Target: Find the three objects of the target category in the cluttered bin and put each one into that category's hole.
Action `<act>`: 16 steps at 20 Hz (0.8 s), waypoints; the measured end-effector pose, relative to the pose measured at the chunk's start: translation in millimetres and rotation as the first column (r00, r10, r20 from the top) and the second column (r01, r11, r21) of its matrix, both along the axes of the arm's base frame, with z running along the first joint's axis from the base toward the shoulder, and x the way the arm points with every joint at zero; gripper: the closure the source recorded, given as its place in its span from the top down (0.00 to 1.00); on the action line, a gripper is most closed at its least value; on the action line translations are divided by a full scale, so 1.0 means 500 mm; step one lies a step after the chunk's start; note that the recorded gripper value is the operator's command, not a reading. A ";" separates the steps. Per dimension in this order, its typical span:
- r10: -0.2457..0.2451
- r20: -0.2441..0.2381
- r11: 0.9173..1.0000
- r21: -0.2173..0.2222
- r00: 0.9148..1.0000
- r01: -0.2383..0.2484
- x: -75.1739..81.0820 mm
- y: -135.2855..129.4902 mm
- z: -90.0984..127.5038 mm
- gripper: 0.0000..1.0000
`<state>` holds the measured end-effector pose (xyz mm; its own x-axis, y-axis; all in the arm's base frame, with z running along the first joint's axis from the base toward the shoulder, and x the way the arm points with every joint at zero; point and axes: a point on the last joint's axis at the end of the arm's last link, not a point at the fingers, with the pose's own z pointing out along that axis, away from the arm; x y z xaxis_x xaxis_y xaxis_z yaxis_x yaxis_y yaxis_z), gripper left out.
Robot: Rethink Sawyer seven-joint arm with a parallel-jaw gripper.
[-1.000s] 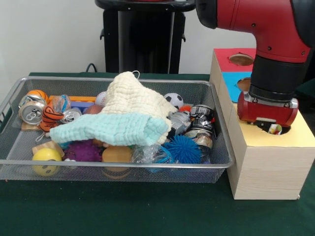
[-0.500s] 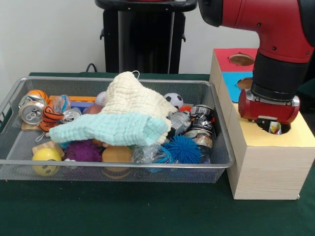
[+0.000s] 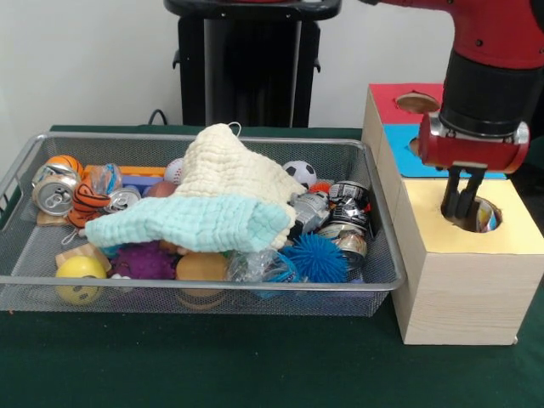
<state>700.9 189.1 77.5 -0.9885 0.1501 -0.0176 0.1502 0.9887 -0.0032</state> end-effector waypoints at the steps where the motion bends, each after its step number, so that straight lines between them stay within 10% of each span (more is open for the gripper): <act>1: -0.002 -0.007 1.000 0.005 1.000 0.002 0.001 -0.003 0.013 0.00; 16: -0.133 0.004 0.989 0.068 0.991 0.133 0.016 -0.144 0.110 0.00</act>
